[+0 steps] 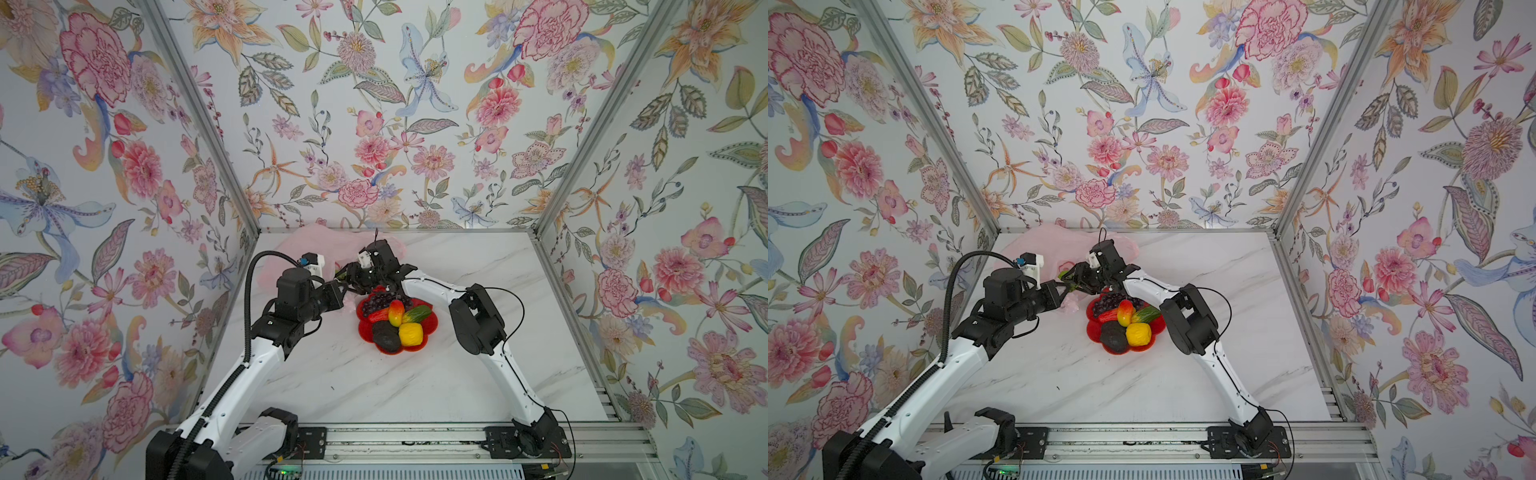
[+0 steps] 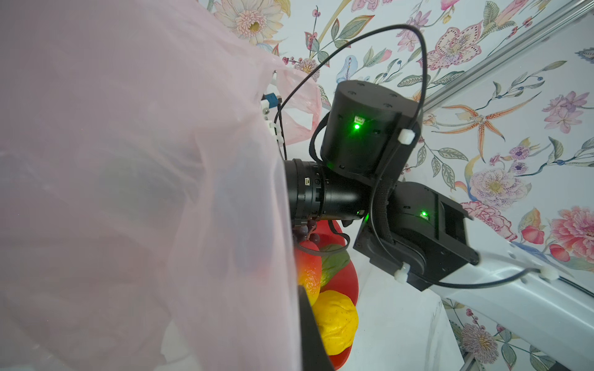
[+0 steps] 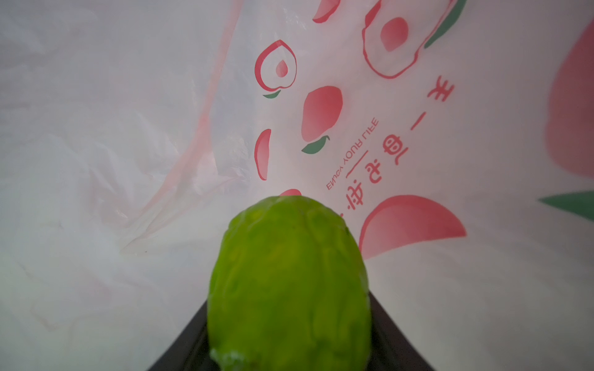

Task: Place the fruits into the plastic bag
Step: Place the fruit in the plastic bag.

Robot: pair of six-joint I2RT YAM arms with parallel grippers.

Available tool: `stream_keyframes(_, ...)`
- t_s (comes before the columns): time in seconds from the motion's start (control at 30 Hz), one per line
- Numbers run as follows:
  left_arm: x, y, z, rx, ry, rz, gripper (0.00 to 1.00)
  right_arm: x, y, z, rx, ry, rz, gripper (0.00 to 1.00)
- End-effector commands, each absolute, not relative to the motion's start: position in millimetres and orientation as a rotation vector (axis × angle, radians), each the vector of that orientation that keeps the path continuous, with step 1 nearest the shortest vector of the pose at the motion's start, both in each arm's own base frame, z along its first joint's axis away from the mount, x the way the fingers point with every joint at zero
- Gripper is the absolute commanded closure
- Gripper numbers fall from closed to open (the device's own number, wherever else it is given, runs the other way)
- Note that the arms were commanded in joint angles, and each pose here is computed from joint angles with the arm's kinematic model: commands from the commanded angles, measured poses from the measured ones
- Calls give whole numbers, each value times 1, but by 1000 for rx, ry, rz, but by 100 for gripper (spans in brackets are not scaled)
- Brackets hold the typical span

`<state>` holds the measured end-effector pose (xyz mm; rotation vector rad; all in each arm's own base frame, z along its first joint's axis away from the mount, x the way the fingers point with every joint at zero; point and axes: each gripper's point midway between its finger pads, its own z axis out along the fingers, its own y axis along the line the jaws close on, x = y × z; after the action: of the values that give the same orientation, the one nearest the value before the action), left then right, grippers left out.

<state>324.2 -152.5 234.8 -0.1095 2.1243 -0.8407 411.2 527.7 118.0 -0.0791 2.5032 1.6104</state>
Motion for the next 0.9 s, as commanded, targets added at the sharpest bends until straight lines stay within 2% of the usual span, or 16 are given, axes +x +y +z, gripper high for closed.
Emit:
stream_keyframes(0.0, 322, -164, 238, -72, 2111, -900, 100, 415, 538, 117, -82, 2488, 1611, 45)
stream_keyframes(0.33, 322, -171, 233, -92, 2099, -978, 100, 425, 544, 101, -59, 2521, 1578, 33)
stream_keyframes(0.47, 323, -172, 232, -97, 2099, -987, 100, 427, 548, 102, -61, 2507, 1592, 22)
stream_keyframes(0.6, 321, -172, 230, -99, 2102, -985, 100, 426, 558, 116, -100, 2448, 1668, 7)
stream_keyframes(0.87, 320, -167, 231, -113, 2091, -970, 100, 425, 559, 155, -203, 2358, 1716, 6)
